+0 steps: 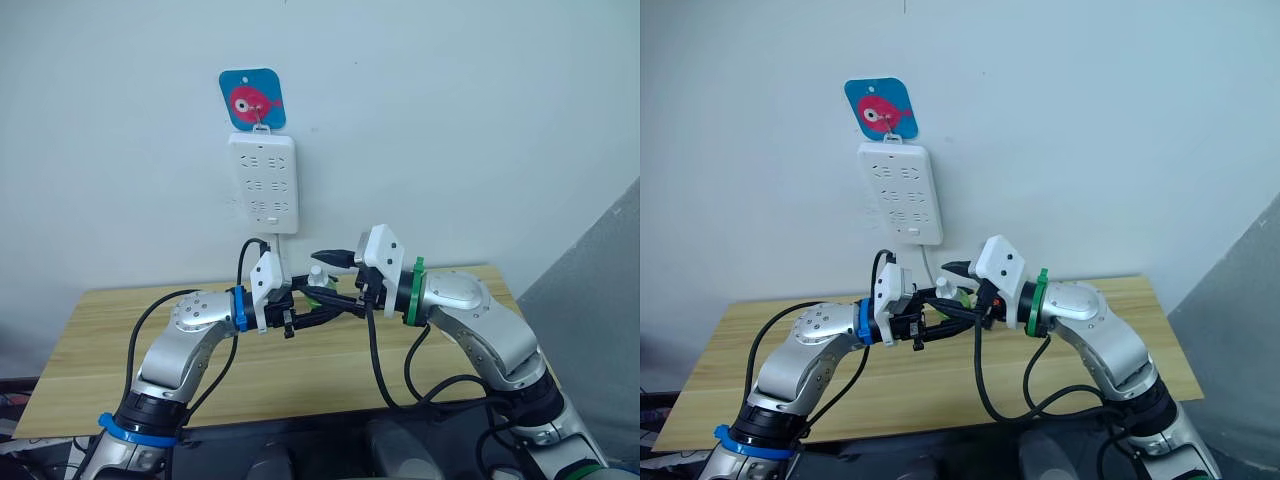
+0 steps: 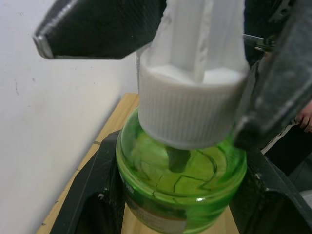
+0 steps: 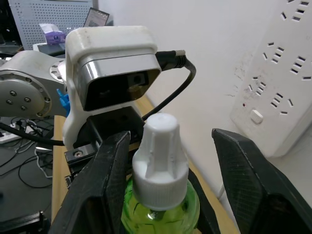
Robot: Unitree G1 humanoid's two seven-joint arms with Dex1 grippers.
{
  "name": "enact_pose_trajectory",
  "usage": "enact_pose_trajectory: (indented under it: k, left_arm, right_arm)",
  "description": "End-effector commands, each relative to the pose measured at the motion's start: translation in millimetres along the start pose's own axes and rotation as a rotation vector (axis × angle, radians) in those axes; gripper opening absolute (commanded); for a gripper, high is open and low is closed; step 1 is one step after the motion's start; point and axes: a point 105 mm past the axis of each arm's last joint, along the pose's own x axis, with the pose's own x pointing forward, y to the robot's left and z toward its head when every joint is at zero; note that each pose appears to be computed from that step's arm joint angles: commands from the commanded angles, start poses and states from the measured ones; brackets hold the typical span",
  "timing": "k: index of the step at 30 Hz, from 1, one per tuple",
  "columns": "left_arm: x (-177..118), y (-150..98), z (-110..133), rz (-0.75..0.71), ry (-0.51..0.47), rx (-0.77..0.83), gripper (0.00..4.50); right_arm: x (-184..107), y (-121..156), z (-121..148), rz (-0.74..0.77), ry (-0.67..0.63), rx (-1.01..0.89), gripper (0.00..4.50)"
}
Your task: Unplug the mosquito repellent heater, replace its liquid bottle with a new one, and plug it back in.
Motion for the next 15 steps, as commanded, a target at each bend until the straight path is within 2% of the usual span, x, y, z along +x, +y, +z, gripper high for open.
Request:
enact_pose_trajectory:
  k: [1,8,12,13,15]
  left_arm:
    - [0.9,0.3,8.0,-0.008,-0.023,0.036,2.27]
    - [0.8,-1.0,7.9,-0.012,-0.022,0.037,2.27]
    - [0.5,-1.4,7.5,-0.010,-0.021,0.036,2.27]
    - [0.5,-1.6,7.4,-0.010,-0.021,0.035,2.27]
    - [0.6,-1.9,7.4,-0.011,-0.021,0.035,2.27]
  right_arm:
    - [0.2,-0.2,9.1,-0.016,-0.031,-0.028,2.76]
    - [1.3,-2.6,10.7,-0.033,-0.047,-0.003,2.76]
    - [1.4,-1.4,9.9,-0.028,-0.042,-0.002,3.66]
    - [1.5,-0.8,9.6,-0.024,-0.038,-0.006,4.04]
    - [1.6,-1.0,9.3,-0.026,-0.035,-0.011,4.08]
